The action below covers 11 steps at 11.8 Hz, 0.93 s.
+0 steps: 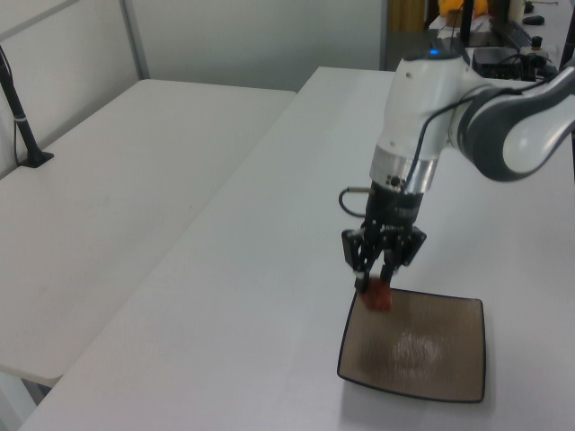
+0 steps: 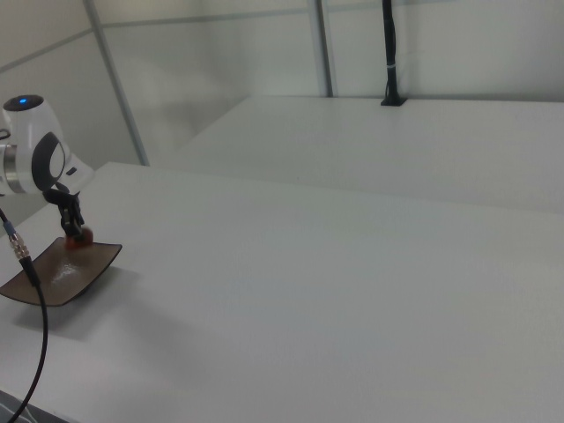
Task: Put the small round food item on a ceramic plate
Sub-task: 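Carry the red food item over the brown square plate and lower it, then open the gripper to release the item onto the plate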
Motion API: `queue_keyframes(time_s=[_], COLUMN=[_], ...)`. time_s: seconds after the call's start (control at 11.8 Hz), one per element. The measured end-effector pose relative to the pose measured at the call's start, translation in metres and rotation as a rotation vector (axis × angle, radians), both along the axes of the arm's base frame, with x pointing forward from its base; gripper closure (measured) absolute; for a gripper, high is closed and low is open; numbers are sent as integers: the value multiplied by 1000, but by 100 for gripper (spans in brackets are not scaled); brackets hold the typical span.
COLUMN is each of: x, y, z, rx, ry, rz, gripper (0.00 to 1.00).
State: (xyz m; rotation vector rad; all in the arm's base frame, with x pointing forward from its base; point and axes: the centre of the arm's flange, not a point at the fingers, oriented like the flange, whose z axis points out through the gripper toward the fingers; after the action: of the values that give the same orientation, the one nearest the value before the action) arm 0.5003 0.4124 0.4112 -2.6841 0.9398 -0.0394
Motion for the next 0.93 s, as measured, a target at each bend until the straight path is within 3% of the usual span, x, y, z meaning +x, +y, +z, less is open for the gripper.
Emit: queue_keyframes(time_s=[0.34,0.42,0.68,0.85,0.93], x=[-16,-14,-10,-11,-13], y=[25,25,25,24,18], z=[-9,-5,2,5,5], rx=[0,5,-1,-48,-109], ry=[0,-6,-34,-77,-78], rz=[53,51,64,164,256], gripper=[5,0,0,0,0])
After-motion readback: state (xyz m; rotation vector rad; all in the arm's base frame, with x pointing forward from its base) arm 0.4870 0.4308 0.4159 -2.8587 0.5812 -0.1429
